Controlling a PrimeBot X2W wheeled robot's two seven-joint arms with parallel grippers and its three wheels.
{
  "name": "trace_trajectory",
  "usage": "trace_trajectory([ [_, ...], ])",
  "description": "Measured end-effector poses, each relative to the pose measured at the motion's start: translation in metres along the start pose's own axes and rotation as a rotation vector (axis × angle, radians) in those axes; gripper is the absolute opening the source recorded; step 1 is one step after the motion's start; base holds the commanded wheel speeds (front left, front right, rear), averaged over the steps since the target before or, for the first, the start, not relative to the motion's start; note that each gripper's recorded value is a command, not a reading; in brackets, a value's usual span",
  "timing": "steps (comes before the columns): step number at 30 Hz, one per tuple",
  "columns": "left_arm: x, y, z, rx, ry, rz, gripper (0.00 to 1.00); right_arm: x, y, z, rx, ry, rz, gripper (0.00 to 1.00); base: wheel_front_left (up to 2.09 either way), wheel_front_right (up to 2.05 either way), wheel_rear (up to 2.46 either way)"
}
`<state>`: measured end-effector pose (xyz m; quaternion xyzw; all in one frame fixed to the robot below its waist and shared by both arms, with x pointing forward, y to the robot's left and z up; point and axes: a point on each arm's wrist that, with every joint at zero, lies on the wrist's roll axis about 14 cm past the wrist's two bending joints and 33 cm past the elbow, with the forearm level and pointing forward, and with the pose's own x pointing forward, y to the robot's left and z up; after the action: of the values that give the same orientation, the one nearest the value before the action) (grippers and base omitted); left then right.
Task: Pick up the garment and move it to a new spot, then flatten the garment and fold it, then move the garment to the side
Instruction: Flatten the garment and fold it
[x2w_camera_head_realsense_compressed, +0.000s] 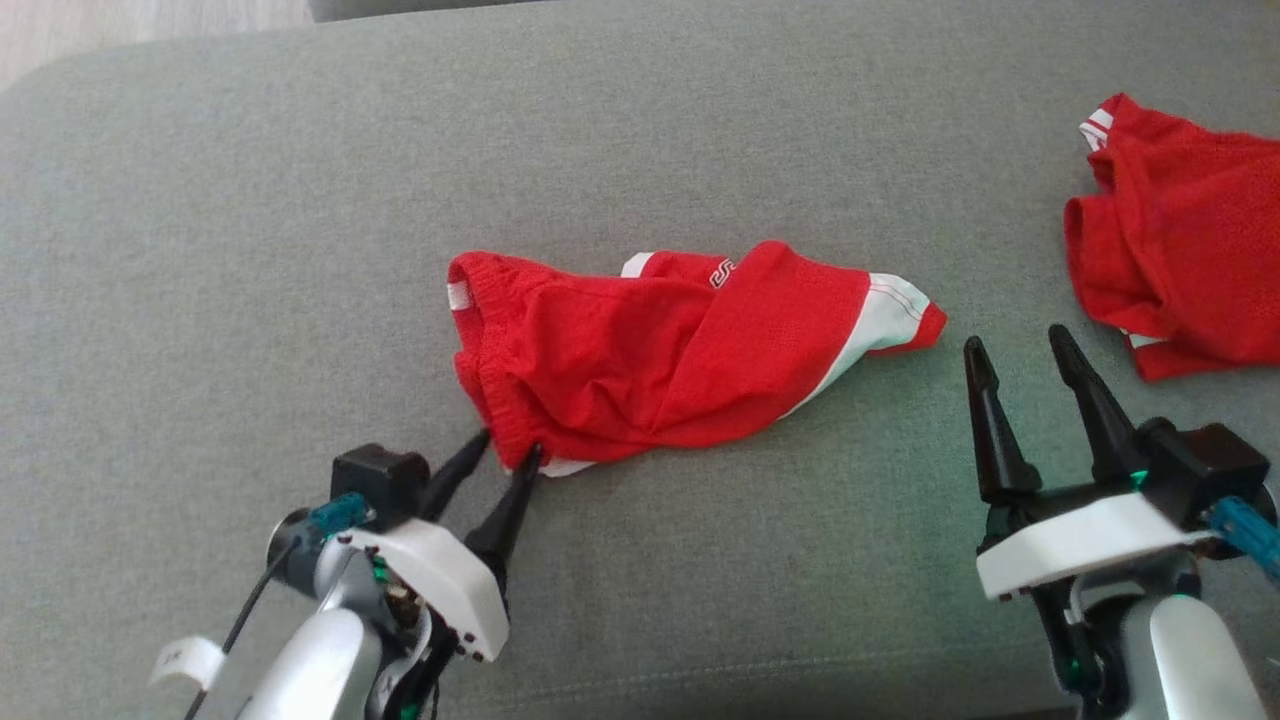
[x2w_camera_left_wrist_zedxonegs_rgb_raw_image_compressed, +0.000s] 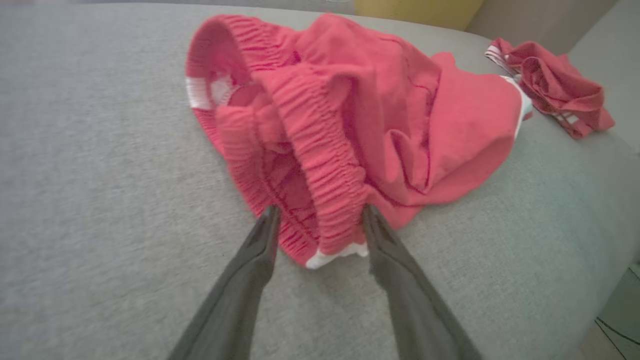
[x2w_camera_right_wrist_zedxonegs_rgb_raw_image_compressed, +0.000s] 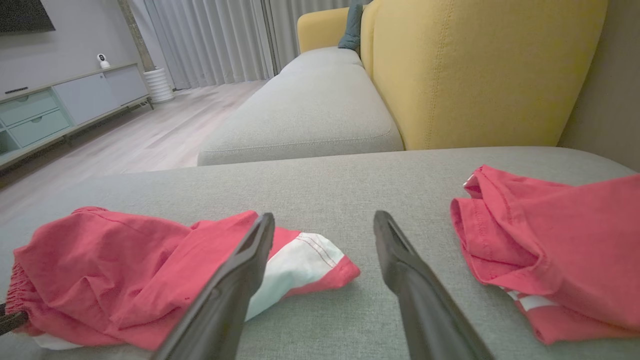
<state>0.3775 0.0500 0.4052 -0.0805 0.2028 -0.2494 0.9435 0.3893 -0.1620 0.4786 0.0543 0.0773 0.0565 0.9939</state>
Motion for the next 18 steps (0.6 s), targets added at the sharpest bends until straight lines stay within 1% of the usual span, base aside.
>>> trace_trajectory([
  [1, 0.001, -0.002, 0.000, 0.006, 0.003, -0.010, 0.00, 0.000, -0.001, -0.001, 0.000, 0.002, -0.004, 1.00, 0.00, 0.00, 0.00],
  [5, 0.003, -0.004, 0.010, 0.027, -0.026, -0.031, 0.00, -0.001, -0.005, -0.002, 0.000, 0.005, -0.015, 1.00, 0.00, 0.00, 0.00],
  [13, -0.009, -0.022, 0.067, 0.071, -0.185, -0.098, 0.00, 0.004, -0.002, -0.001, 0.008, -0.003, -0.004, 1.00, 0.00, 0.00, 0.00],
  [18, -0.024, -0.040, 0.102, 0.091, -0.276, -0.154, 0.00, 0.006, 0.001, 0.000, 0.009, -0.007, 0.005, 1.00, 0.00, 0.00, 0.00],
])
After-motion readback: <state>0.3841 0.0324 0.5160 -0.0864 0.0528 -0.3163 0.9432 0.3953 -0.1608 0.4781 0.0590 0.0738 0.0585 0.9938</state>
